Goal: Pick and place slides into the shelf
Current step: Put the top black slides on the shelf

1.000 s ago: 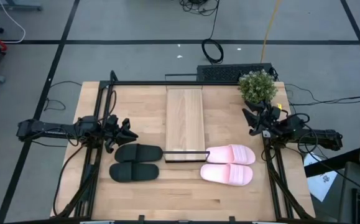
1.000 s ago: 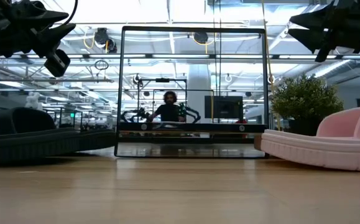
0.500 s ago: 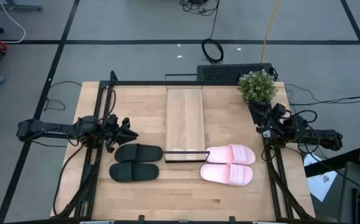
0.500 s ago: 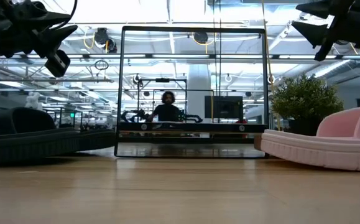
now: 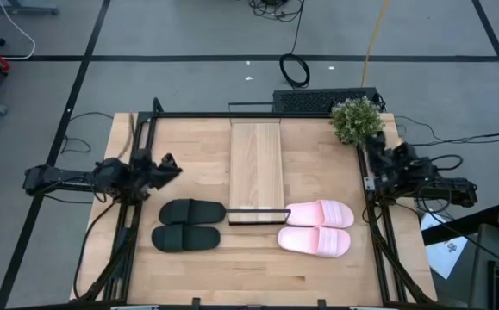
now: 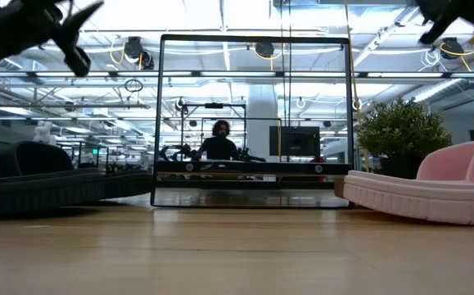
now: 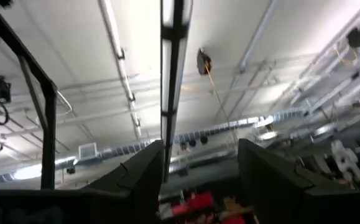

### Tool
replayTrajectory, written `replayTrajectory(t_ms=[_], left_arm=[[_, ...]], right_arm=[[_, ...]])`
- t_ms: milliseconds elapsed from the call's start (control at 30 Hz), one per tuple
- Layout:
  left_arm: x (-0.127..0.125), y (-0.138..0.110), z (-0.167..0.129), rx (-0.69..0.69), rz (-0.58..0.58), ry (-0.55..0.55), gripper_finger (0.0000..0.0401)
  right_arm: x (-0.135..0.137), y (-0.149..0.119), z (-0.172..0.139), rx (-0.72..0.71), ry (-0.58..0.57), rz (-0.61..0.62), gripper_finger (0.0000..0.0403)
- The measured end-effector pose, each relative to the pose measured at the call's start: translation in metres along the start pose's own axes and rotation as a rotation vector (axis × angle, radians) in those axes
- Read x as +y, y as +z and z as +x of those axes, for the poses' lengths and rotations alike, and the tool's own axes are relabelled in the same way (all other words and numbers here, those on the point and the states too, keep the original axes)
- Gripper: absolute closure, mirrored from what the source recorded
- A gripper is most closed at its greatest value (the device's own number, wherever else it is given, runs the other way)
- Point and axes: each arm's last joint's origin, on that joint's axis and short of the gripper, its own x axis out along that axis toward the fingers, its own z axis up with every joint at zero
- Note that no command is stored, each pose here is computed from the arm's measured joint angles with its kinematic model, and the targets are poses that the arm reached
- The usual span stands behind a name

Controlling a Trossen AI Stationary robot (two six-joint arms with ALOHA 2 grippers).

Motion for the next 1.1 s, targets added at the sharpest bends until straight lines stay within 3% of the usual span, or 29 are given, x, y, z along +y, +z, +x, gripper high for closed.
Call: replayTrajectory(t_ms=[200, 367, 667, 833, 967, 1100], left_arm=[[-0.014, 0.016, -0.002, -0.155, 0.071, -0.159, 0.0315], [-0.018, 0.023, -0.004, -0.24, 0.051, -0.189, 0.0315], [-0.021, 0.023, -0.004, -0.196, 0.05, -0.251, 0.0315], [-0.034, 0.039, 0.009, -0.139, 0.019, -0.254, 0.0315], [-0.056, 0.07, 0.031, 0.047, 0.06, -0.117, 0.0316], [-0.08, 0.107, 0.042, 0.318, 0.075, 0.22, 0.0316]], right_arm=[[0.006, 0.011, 0.02, 0.022, -0.003, -0.086, 0.0206], [0.009, 0.011, 0.034, 0.062, -0.008, -0.13, 0.0206], [0.013, 0.009, 0.055, 0.105, -0.013, -0.143, 0.0206], [0.015, 0.013, 0.063, 0.099, -0.012, -0.148, 0.0206], [0.017, 0.019, 0.068, 0.08, -0.009, -0.162, 0.0206], [0.019, 0.023, 0.071, 0.068, -0.008, -0.162, 0.0206]])
